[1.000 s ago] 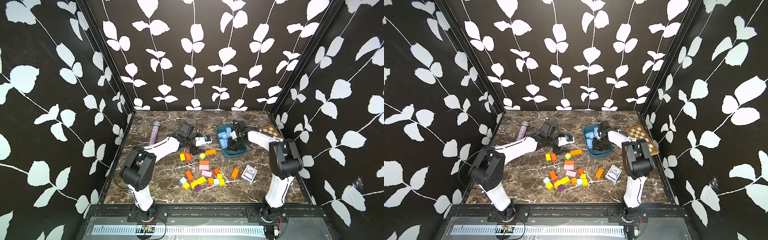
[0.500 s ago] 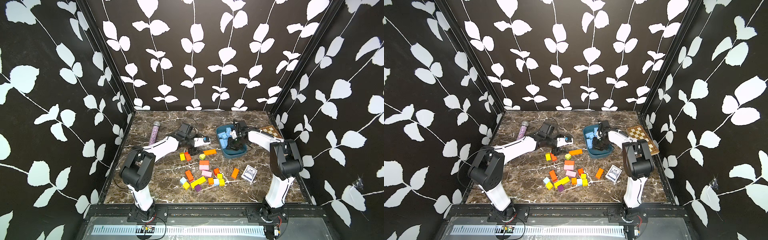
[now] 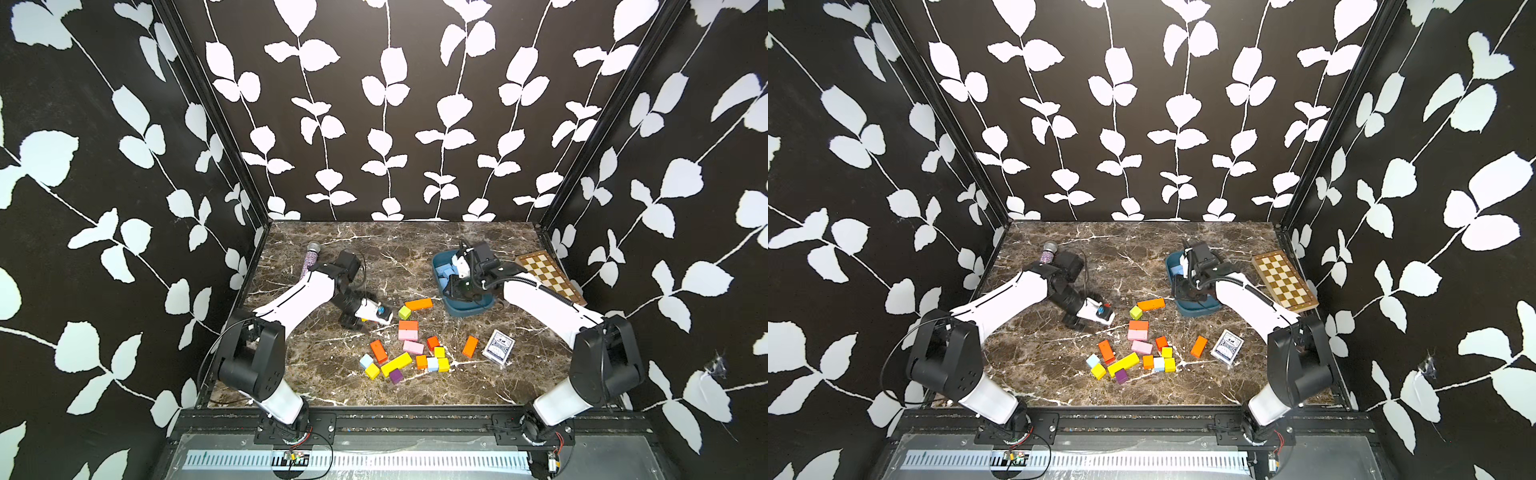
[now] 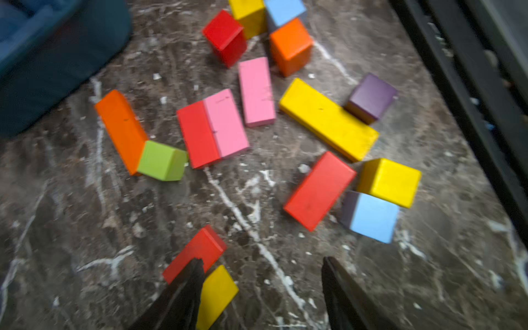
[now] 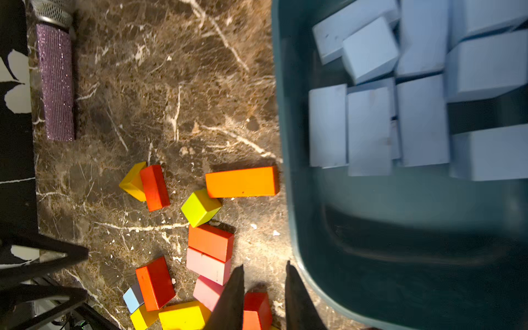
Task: Pick out the blue building blocks
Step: Pick up the building block from the center of the board.
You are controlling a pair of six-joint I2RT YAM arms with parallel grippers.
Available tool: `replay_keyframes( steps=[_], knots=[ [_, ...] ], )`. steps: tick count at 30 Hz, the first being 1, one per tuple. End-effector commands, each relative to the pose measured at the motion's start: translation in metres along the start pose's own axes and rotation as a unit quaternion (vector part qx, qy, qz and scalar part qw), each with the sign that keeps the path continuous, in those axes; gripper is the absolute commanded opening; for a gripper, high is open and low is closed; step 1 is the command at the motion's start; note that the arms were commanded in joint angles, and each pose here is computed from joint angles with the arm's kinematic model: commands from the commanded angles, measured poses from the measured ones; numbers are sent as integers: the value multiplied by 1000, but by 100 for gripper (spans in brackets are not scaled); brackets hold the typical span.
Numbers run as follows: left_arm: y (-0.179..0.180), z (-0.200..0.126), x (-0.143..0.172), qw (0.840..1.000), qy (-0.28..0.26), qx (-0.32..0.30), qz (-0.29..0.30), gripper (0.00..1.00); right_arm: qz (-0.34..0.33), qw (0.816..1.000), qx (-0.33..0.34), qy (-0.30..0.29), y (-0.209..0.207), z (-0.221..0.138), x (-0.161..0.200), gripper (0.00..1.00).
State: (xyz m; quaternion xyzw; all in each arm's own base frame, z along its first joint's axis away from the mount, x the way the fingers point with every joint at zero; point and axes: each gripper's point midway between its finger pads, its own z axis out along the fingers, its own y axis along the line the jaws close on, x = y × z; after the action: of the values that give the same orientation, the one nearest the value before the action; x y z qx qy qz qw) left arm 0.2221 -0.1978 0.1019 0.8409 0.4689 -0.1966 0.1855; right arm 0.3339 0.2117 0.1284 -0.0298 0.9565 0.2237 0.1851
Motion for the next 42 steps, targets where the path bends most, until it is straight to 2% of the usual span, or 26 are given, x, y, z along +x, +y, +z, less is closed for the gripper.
replay_keyframes(
  steps=[1,3,9,21,28,33,42],
  knots=[
    [-54,2,-2,994,-12,91,54,57,9,1000,-6,-22,10,6,-6,25],
    [-59,4,0,993,-11,100,58,54,5,1000,-11,-21,15,8,-4,25],
    [-64,21,9,992,-2,100,74,59,-1,1000,-18,-20,23,12,-1,25],
    [-60,48,8,991,11,94,92,59,1,1000,-19,-21,25,11,4,26],
    [-71,50,9,989,12,106,100,56,-1,1000,-21,-20,26,11,8,26],
    [-70,56,12,991,22,92,94,55,0,1000,-24,-20,26,13,10,26],
    [-63,70,20,993,48,64,88,46,-2,999,-27,-20,27,12,13,26]
  ],
)
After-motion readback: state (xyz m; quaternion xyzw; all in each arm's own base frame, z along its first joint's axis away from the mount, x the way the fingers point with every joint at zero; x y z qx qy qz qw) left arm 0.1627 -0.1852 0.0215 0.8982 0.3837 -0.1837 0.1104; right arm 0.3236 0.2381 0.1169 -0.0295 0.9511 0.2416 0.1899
